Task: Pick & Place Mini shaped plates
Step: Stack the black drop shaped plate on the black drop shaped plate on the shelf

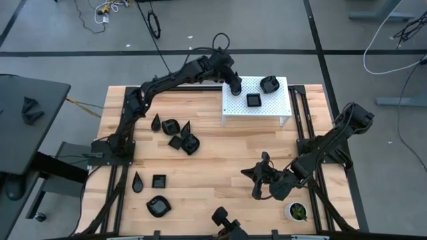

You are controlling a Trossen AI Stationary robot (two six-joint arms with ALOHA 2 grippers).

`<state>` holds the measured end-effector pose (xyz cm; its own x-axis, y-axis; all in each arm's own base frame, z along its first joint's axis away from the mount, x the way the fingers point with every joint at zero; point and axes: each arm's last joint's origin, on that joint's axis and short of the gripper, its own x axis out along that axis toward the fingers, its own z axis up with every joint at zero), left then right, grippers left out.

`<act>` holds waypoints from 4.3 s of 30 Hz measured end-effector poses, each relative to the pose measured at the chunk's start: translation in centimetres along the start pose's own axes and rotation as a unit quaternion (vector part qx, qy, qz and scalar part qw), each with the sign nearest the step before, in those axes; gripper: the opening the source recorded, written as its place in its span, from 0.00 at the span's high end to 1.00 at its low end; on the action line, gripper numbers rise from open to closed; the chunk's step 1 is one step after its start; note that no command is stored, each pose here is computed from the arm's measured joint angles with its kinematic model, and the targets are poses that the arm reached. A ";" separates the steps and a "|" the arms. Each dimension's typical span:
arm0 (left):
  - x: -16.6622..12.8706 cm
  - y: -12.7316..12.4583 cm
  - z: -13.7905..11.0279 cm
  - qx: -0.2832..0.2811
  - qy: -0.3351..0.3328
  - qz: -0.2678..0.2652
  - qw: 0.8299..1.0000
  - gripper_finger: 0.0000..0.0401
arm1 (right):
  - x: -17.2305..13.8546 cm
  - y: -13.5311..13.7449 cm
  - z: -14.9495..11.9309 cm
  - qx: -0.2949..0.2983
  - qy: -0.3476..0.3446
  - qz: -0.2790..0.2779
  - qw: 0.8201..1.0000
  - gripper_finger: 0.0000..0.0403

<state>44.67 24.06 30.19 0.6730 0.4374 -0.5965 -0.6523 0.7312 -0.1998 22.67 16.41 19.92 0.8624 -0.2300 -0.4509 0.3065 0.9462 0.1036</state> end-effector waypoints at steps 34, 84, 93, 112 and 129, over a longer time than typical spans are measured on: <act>0.5 -3.3 -1.6 0.076 0.039 -0.076 0.993 0.96 | 0.0 0.0 0.0 -0.011 0.000 -0.001 1.000 0.98; 0.5 -0.6 -2.8 0.110 0.117 0.029 0.987 0.99 | 0.0 0.1 0.2 -0.003 -0.008 0.005 1.000 0.98; 0.7 -1.0 -2.7 0.109 0.099 0.024 0.989 0.99 | 0.0 0.1 0.2 -0.006 -0.008 0.005 1.000 0.98; -0.6 -1.2 -2.1 0.109 0.098 0.013 0.989 0.99 | 0.0 0.1 0.2 -0.011 -0.009 0.006 1.000 0.98; 1.2 -2.0 -3.4 0.115 0.108 0.007 0.987 0.99 | 0.0 0.2 0.2 -0.013 -0.009 0.006 1.000 0.98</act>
<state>45.61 21.32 27.22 0.5586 0.3436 -0.7549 -0.5474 0.8365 -0.0243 22.86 16.48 20.13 0.8733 -0.2226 -0.4333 0.2857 0.9545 0.0855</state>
